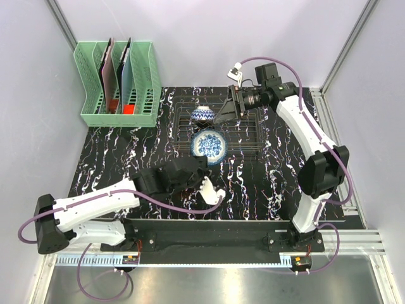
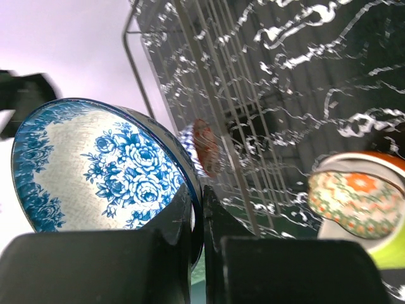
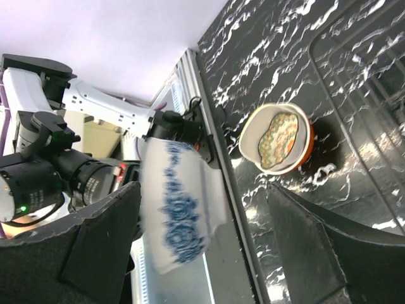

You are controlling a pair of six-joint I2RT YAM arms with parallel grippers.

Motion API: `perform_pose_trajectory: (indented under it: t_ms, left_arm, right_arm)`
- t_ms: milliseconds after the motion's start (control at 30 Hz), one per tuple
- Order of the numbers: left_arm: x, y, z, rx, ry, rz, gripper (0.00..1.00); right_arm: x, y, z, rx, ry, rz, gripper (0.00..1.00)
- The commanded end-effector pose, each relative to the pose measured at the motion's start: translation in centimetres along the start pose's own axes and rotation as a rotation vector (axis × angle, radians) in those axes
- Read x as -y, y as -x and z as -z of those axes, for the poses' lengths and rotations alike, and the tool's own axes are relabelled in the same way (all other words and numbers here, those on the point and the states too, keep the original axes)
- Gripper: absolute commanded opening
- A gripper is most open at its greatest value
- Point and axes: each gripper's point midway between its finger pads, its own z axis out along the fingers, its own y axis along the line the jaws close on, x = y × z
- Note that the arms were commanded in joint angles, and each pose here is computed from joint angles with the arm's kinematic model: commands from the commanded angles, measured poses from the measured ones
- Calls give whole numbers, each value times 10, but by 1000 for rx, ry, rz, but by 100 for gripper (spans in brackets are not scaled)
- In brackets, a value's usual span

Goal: Load the bowls into the dish rack

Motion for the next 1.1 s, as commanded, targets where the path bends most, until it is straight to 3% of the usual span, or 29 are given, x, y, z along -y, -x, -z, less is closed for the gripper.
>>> perform_pose_trajectory:
  t_ms: [0,467,1067]
  left_arm:
    - [-63,4,16,-12,224,-8,0]
    - [-49,11,16,49,212,-1,0]
    - [-55,41,22,234,171,130,0]
  right_arm:
    - [-17,-10,9,-5,61,9,89]
    - [-52,-21,33,7,165,59,91]
    - [-39,-50,31,-7,265,64,96]
